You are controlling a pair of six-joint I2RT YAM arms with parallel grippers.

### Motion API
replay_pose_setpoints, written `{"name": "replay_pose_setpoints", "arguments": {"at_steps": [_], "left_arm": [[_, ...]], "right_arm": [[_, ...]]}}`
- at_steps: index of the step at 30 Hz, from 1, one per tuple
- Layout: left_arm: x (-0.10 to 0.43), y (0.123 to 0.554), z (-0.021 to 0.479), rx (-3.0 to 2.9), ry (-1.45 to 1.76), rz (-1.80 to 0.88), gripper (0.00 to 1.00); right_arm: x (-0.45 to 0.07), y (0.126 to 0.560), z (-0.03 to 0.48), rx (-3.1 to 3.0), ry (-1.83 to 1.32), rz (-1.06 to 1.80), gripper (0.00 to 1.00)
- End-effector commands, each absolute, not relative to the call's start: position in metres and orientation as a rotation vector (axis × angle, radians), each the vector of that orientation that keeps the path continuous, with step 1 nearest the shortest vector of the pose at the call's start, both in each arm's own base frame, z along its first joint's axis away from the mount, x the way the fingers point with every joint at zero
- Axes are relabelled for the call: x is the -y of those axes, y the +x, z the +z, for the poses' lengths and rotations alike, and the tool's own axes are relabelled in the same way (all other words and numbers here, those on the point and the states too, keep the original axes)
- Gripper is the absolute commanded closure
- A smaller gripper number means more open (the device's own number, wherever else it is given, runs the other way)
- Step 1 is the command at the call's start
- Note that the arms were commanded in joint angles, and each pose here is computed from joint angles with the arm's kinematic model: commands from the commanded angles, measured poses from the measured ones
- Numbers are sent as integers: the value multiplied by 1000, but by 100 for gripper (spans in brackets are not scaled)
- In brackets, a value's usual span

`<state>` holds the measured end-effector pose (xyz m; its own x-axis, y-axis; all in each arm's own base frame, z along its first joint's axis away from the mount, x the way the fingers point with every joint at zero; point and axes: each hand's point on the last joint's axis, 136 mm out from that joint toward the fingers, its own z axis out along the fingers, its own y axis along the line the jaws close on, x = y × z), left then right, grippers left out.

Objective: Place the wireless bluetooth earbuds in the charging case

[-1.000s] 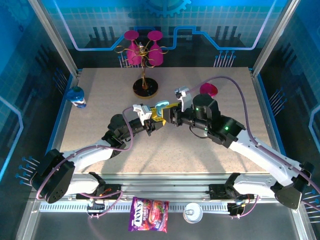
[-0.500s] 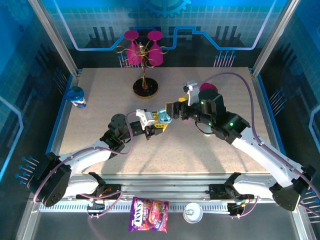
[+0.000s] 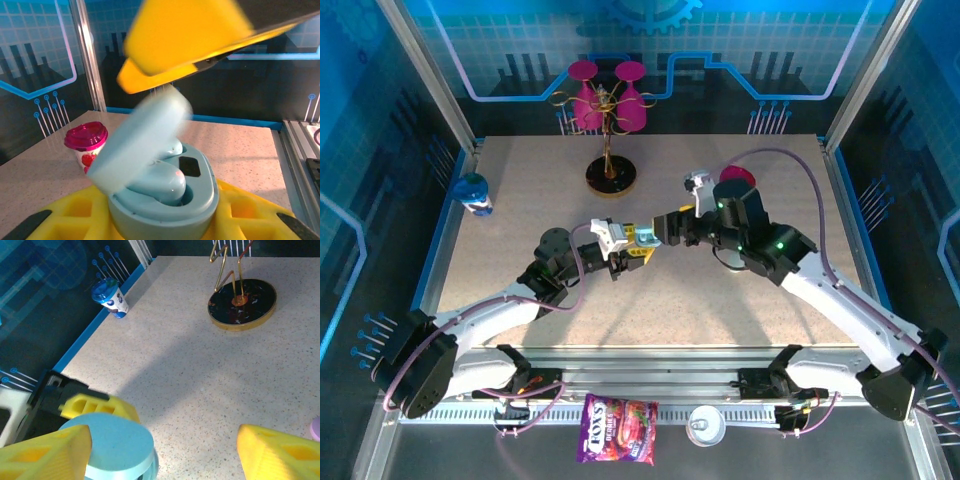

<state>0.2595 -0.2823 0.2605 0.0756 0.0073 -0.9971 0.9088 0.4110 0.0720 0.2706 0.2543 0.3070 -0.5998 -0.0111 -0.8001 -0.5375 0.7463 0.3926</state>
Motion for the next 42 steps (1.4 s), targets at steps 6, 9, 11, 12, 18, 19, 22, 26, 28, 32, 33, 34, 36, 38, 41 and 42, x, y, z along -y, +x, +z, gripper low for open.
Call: {"name": "replay_pose_setpoints", "arguments": {"at_steps": [6,9,11,12,18,19,22,26,28,32,33,34,36,38,41,42], "left_arm": [[285,258,297,-1223,858,-893,66],[284,256,303,-1197,850,-907,67],[285,255,306,-1184,850,-912,67],[285,255,308,-1176,847,-913,67],[288,255,316,-1141,846,-917,67],[288,254,316,-1140,849,-918,67],[290,253,315,-1136,860,-920,67],[291,250,317,-1123,869,-928,66],[291,249,317,-1122,871,-926,66],[291,249,316,-1127,874,-920,66],[291,249,315,-1130,874,-917,65],[291,249,314,-1134,875,-917,63],[291,249,311,-1143,877,-913,56],[290,250,306,-1166,878,-899,41],[286,252,290,-1229,886,-867,22],[285,253,283,-1256,889,-853,18]], "right_arm": [[-251,255,327,-2008,-238,1182,24],[-257,250,328,-1987,-156,1382,23],[-264,246,328,-1982,-128,1494,23],[-267,244,320,-1998,-103,1545,22],[-282,239,313,-1977,-8,1765,27],[-284,238,312,-1978,-7,1775,28],[-288,238,308,-1984,2,1788,32],[-287,241,303,-1986,27,1784,47],[-287,242,302,-1984,32,1784,58],[-286,243,302,-1979,33,1783,75],[-286,243,302,-1975,33,1777,77],[-285,244,302,-1972,33,1770,77],[-282,245,302,-1965,30,1750,78],[-277,248,302,-1952,37,1716,78],[-267,256,293,-1954,55,1637,79],[-263,260,287,-1965,67,1598,79]]}}
